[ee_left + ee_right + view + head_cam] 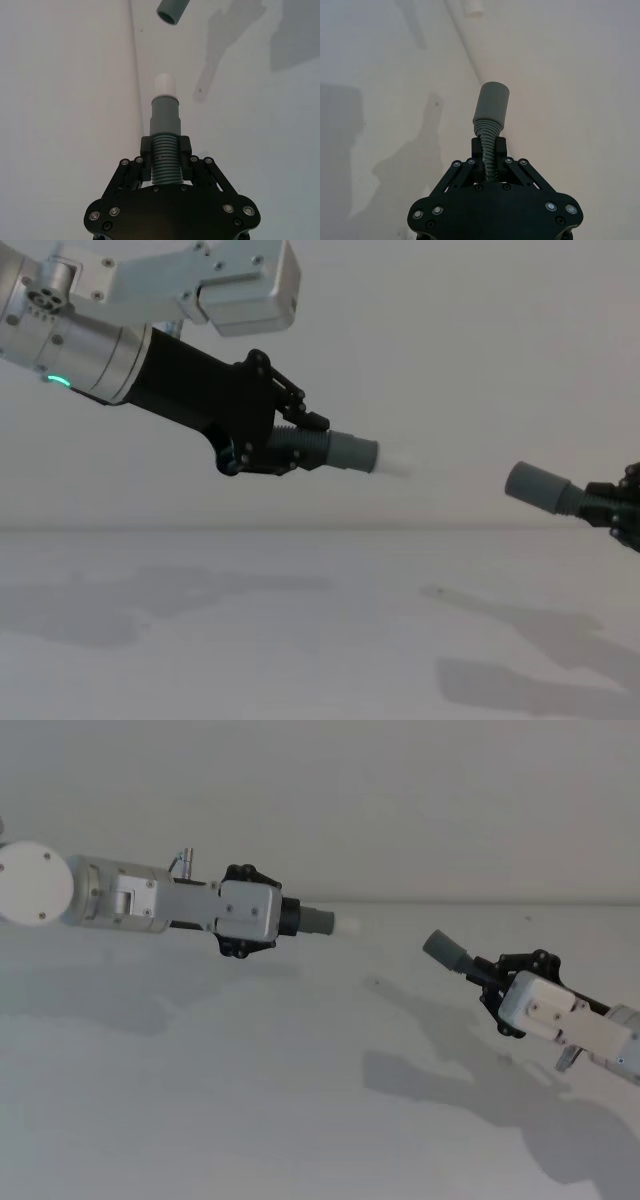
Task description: Use both hands to pick up one end of the pipe from the table, align the ends, and insert them.
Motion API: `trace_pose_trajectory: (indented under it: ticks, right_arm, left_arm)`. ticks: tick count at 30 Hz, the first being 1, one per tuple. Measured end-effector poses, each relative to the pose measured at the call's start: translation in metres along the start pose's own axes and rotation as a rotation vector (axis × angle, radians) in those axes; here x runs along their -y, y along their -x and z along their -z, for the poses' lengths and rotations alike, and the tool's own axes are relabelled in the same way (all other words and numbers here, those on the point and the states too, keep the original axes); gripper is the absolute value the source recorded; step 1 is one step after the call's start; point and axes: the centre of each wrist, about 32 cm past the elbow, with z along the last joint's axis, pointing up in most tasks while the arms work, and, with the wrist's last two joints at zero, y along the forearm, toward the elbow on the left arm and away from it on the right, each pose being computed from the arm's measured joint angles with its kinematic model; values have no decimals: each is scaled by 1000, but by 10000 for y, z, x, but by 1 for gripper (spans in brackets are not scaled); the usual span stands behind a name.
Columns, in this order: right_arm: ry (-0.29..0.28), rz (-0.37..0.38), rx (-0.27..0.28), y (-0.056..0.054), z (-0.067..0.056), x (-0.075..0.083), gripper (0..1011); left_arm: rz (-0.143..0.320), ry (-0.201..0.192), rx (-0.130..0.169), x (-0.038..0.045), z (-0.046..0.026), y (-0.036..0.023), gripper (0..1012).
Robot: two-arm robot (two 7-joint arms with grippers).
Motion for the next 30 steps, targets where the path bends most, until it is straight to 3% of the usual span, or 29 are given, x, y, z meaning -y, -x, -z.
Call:
trace_pose_trajectory:
  ticks: [1,6,13,25,30]
  right_arm:
    - [-3,-10,18,-13,6,11,123]
    - [-15,-32,56,-43,20,45,123]
    - [-26,-62,81,-64,31,92,123]
    - [-38,-75,88,-64,38,122,119]
    - [-75,-74,91,-41,49,107,119]
  left_arm:
    - [0,0,0,0,0,0,305]
    - [16,26,63,0,-24,6,305]
    - [30,43,102,2,-32,23,305]
    - [40,57,133,4,-37,38,305]
    - [43,60,141,3,-38,40,305]
